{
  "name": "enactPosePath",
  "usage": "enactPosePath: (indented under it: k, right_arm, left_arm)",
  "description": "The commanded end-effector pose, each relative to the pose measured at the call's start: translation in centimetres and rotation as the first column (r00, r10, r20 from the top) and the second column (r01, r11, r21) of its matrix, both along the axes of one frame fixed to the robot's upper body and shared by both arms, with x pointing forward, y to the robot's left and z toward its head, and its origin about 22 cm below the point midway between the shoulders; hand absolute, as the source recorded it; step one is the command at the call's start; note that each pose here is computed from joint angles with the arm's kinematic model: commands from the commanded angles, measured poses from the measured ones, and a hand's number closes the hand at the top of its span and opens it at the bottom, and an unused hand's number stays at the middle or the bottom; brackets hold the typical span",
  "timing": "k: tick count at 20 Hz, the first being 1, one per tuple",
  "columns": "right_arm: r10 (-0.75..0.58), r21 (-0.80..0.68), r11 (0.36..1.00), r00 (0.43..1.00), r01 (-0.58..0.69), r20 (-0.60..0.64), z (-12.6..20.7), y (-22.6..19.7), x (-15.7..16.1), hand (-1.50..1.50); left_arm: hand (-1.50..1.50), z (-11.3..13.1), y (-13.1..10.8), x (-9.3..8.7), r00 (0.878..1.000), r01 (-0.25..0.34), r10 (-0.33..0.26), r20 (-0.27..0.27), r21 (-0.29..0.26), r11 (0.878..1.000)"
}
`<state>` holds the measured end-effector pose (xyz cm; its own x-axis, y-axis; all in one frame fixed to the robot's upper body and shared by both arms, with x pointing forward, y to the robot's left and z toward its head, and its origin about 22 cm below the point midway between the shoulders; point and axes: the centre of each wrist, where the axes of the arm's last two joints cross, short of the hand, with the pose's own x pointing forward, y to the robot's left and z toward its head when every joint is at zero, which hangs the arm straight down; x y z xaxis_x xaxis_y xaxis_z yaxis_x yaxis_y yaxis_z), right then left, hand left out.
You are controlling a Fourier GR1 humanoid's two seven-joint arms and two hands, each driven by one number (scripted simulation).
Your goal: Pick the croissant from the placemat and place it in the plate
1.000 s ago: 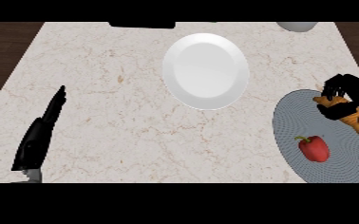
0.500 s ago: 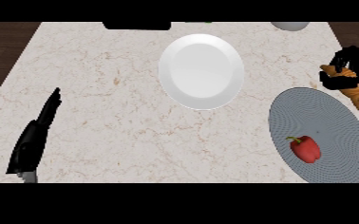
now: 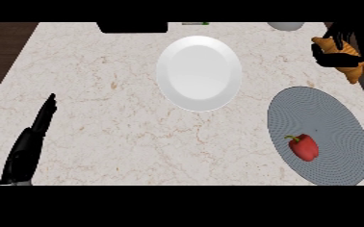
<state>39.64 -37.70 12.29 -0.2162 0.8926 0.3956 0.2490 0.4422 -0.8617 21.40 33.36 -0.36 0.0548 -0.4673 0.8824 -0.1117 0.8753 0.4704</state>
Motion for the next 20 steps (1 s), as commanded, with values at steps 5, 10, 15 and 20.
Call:
enactPosePath:
  k: [5, 10, 15, 20]
  right_arm:
    - [0.213, 0.063, 0.975, 0.977, -0.214, 0.023, 5.0, 8.3, 0.1, 1.50]
    - [0.217, 0.115, 0.969, 0.976, -0.217, 0.015, 5.4, 15.8, -1.0, 1.50]
    - [0.217, 0.148, 0.968, 0.972, -0.202, -0.086, 5.7, 19.2, 2.0, 1.50]
    - [0.228, 0.092, 0.973, 0.954, -0.213, -0.196, 2.7, 23.3, 3.4, 1.50]
  left_arm:
    - [0.00, 0.9, 1.0, 1.2, 1.000, -0.017, 0.016, 0.008, 0.003, 1.000]
    - [0.00, -0.7, -0.3, 0.3, 1.000, -0.009, 0.009, -0.004, -0.008, 1.000]
    - [0.00, 1.3, 0.3, 0.2, 1.000, 0.022, -0.022, 0.001, 0.004, 1.000]
    - [0.00, 0.2, -0.3, 1.1, 0.999, 0.041, -0.041, 0.007, -0.013, 0.999]
